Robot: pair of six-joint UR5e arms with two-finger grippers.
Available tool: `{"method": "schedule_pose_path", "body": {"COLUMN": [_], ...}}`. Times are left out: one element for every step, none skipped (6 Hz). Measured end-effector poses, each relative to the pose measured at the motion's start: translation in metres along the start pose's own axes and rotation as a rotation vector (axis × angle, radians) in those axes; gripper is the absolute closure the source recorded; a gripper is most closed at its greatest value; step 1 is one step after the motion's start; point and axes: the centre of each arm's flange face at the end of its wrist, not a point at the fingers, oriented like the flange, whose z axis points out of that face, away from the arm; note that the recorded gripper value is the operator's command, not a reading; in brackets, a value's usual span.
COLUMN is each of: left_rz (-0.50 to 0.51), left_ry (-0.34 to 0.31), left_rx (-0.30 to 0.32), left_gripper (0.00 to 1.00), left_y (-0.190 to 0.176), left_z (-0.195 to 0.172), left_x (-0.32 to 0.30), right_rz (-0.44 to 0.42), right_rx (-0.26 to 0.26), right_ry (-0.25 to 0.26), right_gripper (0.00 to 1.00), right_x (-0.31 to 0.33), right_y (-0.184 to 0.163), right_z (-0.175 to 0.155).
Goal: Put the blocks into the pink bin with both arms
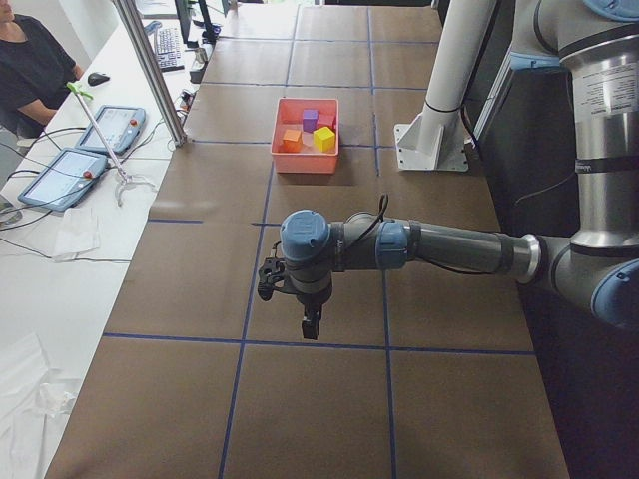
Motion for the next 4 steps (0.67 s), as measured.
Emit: {"method": "schedule_pose_path", "body": {"left_rz": [0.001,0.003,0.007,0.008], "left_ry": [0.000,-0.001,-0.001,-0.001], "left_rx": [0.000,0.002,0.004,0.005], "left_gripper": [0.00,0.00,0.00,0.00], "left_y": [0.000,-0.001,-0.001,-0.001], "left_z": [0.000,-0.001,-0.002,-0.002], "left_x": [0.000,0.001,0.002,0.002], "right_rz": [-0.008,-0.009,-0.005,0.001], "right_rx": [-0.009,-0.010,-0.008,-0.004], "right_ry": [0.014,0.002,-0.022,-0.037], "right_gripper": [0.00,0.00,0.00,0.00], "right_x": [0.002,0.001,0.000,-0.001], "right_y": [0.002,0.004,0.008,0.013], "right_z": [0.001,0.002,0.004,0.004]}}
